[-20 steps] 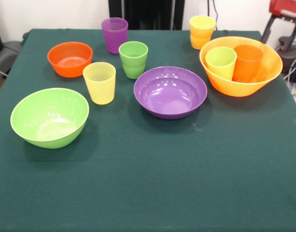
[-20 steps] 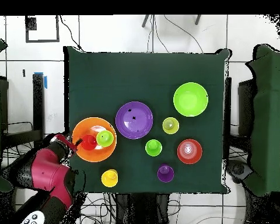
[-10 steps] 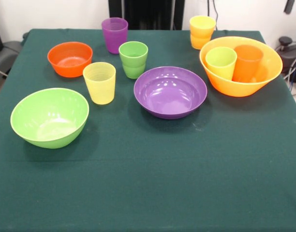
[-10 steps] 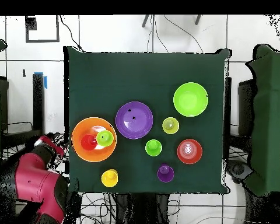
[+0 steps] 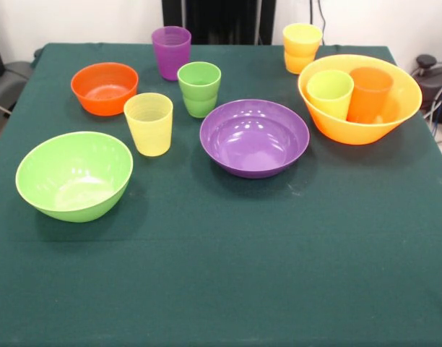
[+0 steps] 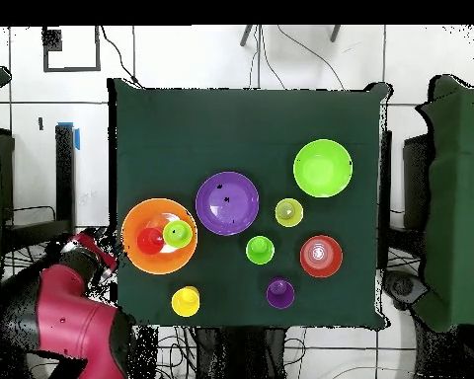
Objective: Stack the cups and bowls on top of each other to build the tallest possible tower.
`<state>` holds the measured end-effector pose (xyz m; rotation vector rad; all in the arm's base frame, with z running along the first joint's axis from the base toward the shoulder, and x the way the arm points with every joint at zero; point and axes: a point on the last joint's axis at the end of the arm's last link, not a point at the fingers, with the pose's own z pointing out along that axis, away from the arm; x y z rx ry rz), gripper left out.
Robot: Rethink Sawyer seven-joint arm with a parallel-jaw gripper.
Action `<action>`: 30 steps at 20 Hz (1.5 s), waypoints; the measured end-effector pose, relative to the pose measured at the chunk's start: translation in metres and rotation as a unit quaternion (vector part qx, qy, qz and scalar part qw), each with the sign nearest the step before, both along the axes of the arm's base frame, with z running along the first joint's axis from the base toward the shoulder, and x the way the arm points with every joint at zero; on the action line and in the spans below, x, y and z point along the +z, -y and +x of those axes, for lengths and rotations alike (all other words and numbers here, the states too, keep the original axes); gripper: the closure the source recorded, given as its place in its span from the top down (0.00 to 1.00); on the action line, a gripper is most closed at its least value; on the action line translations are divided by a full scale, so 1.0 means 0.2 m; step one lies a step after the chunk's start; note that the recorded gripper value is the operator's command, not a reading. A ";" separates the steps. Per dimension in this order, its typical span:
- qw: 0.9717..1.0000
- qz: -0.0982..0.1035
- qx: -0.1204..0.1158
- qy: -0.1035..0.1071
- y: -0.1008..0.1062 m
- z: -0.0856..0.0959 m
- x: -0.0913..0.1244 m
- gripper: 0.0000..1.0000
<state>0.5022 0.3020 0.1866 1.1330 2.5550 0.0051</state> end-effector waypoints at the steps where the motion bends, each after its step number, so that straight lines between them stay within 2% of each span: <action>1: 1.000 0.002 -0.009 -0.004 0.06 -0.01 0.01 1.00; 6: 0.999 0.005 -0.026 -0.020 0.20 -0.05 -0.04 1.00; 11: 1.000 -0.005 -0.022 -0.019 0.29 -0.10 -0.12 1.00; 12: 1.000 -0.013 -0.013 -0.016 0.33 -0.13 -0.17 1.00; 20: 0.999 -0.030 0.025 -0.017 0.44 -0.25 -0.32 1.00; 30: 0.996 -0.035 0.075 -0.034 0.52 -0.39 -0.45 1.00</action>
